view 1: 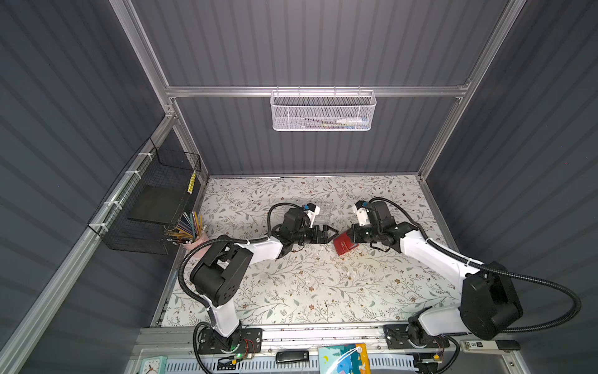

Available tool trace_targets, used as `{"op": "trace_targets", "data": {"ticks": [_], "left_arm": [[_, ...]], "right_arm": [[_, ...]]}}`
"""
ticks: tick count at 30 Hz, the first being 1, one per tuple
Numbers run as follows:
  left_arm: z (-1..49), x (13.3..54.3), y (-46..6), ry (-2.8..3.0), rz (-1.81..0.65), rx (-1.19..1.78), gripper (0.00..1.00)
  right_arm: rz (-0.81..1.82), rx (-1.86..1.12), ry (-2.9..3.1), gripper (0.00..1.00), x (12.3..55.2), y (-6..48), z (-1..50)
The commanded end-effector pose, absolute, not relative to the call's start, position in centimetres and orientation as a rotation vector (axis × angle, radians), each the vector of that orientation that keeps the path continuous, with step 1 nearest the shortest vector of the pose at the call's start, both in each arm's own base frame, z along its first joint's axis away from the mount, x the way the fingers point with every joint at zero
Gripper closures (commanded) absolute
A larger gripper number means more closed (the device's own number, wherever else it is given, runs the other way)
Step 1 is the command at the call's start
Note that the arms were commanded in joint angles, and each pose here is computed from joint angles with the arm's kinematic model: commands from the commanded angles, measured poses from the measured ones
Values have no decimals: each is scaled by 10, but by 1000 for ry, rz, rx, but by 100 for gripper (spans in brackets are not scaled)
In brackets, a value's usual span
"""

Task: Take the credit cards out of the card holder
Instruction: Pick up the card holder from the center of the table.

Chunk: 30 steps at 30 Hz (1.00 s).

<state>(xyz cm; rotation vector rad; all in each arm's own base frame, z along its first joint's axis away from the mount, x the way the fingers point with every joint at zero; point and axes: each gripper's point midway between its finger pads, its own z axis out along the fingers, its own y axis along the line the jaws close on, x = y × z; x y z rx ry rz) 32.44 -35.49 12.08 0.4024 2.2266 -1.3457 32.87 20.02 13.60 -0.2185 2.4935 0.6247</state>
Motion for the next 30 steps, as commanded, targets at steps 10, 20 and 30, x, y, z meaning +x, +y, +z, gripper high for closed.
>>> {"op": "trace_targets", "data": {"ticks": [10, 20, 30], "left_arm": [[126, 312, -359, 2028, -1593, 502, 1], [135, 315, -354, 1885, -1675, 551, 2], [141, 311, -353, 1840, -1688, 578, 8]], "right_arm": [[736, -346, 2425, 100, 328, 220, 173], [877, -445, 2396, 100, 322, 240, 191], [932, -497, 2432, 100, 321, 250, 184]]}}
